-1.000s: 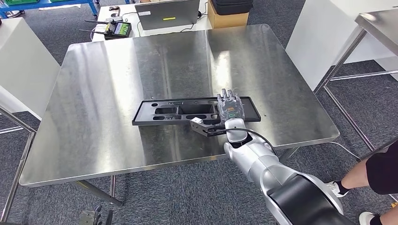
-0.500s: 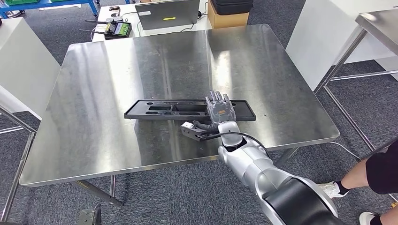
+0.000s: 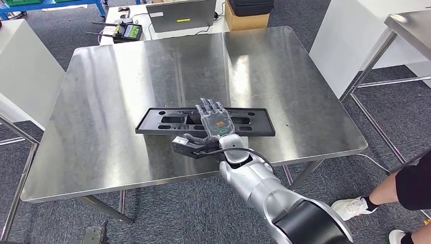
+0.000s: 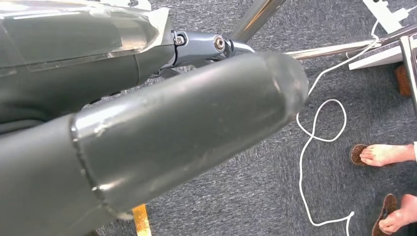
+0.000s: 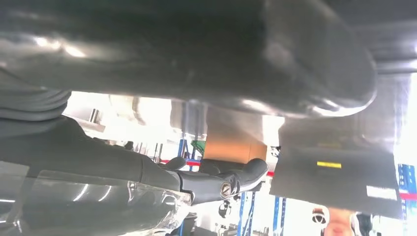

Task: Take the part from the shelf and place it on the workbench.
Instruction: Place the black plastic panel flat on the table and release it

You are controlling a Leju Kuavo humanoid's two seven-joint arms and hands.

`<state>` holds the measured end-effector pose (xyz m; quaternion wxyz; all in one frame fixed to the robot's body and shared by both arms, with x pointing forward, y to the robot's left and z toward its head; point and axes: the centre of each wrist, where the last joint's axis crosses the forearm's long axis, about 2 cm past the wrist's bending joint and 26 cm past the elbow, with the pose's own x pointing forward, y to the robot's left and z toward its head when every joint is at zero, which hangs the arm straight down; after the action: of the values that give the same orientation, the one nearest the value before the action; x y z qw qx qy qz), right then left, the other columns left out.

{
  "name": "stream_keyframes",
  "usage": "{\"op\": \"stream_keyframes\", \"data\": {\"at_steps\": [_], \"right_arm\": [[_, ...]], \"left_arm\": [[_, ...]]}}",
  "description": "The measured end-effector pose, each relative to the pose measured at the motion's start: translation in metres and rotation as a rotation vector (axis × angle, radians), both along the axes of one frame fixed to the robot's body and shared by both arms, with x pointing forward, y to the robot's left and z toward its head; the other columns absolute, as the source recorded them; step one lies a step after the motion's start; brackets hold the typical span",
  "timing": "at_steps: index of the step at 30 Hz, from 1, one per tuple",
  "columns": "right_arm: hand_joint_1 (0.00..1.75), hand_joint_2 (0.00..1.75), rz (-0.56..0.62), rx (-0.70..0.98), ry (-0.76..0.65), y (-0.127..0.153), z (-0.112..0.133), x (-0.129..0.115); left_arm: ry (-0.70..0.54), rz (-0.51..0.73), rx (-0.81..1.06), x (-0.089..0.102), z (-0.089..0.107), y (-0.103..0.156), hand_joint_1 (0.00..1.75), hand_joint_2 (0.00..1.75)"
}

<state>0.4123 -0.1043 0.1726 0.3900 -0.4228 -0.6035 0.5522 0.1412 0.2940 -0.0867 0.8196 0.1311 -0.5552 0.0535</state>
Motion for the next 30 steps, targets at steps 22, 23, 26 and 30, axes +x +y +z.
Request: {"op": "stream_keyframes", "data": {"at_steps": [22,23,26,30], "right_arm": [[0.0,0.0,0.145,0.305,-0.026,0.012,0.014,-0.005],[0.0,0.0,0.177,0.39,-0.002,0.015,0.015,-0.007],[0.0,0.0,0.271,0.703,0.106,0.022,0.019,-0.013],[0.0,0.0,0.442,1.142,0.236,0.027,0.024,-0.026]], "left_arm": [[0.01,0.022,0.02,-0.008,-0.002,0.002,0.0,0.0],[0.012,0.028,0.022,-0.009,-0.002,0.003,0.0,0.0],[0.018,0.044,0.027,-0.012,-0.003,0.004,0.0,0.0],[0.031,0.057,0.032,-0.019,-0.005,0.005,0.0,0.0]]}}
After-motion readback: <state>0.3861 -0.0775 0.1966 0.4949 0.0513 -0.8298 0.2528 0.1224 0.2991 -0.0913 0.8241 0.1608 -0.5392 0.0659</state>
